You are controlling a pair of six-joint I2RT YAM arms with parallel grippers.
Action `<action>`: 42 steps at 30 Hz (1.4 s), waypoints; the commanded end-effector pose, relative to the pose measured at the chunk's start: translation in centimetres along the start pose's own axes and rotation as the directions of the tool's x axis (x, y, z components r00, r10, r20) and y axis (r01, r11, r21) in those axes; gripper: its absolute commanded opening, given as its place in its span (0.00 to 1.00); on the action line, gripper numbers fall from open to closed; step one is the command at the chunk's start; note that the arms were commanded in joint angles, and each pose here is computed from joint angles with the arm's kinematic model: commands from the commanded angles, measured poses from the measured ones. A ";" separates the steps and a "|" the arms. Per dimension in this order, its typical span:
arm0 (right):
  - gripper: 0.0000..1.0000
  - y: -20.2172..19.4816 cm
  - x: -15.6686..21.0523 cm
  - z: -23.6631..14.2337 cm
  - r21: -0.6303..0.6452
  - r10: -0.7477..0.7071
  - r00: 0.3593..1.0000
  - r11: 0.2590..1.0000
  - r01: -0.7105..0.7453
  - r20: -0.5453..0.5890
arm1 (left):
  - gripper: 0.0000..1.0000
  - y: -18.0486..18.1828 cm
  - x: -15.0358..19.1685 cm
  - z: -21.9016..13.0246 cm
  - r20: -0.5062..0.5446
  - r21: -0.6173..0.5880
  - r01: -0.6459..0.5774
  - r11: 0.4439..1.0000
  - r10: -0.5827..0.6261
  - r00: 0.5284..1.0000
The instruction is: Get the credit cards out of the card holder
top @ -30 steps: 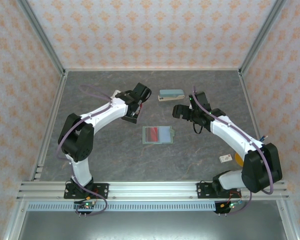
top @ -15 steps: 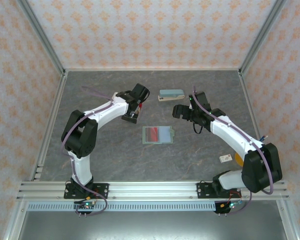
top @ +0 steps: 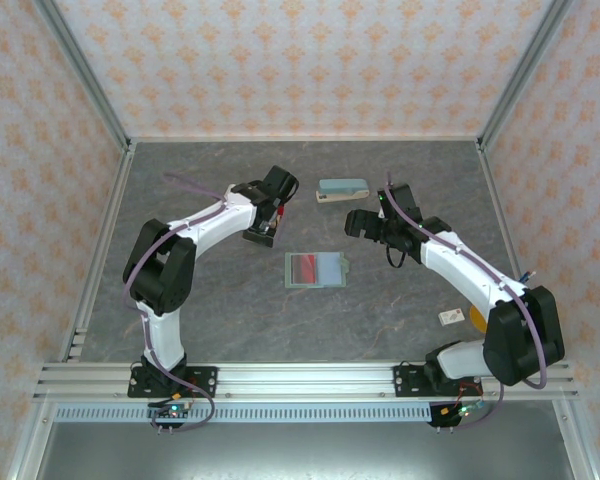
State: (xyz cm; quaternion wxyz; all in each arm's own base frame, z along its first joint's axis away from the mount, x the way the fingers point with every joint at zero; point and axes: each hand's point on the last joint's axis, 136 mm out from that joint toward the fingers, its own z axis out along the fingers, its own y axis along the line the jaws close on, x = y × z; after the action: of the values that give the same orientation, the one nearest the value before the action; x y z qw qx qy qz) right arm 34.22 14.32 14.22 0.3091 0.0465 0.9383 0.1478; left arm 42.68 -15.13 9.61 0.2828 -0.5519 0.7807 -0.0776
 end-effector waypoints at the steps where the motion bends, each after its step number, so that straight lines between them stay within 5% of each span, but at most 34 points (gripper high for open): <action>1: 1.00 -0.3 0.2 -0.3 0.011 -0.007 1.000 1.000 0.007 -0.004 | 0.10 0.0 0.0 0.9 -0.004 -0.006 0.027 1.000 -0.027 1.000; 22: 1.00 -0.3 0.2 -0.3 0.013 -0.006 1.000 1.000 0.006 -0.009 | 0.28 -2.7 0.4 1.7 -0.082 0.071 -0.043 0.997 0.048 0.995; 29: 1.00 -0.1 0.4 -0.2 -0.004 -0.018 1.000 1.000 0.018 -0.019 | 0.34 -4.1 -0.8 -2.1 -0.088 0.172 -0.171 0.970 0.188 0.978; 37: 0.92 2.8 1.1 0.0 -0.163 -0.040 0.998 0.986 0.030 -0.055 | 0.55 -0.6 -3.1 -7.1 -0.050 0.204 -0.393 0.897 0.410 0.911; 42: 0.87 4.6 1.9 0.4 -0.144 -0.095 0.993 0.986 0.083 -0.077 | 0.74 3.4 -4.9 -8.6 -0.032 0.189 -0.448 0.874 0.462 0.886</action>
State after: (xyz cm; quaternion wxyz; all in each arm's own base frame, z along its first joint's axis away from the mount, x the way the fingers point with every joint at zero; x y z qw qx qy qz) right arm 32.98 17.57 14.01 0.2804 -0.0005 0.9384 0.2021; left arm 38.82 -13.34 18.82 0.3269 -0.3539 0.8634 -0.1499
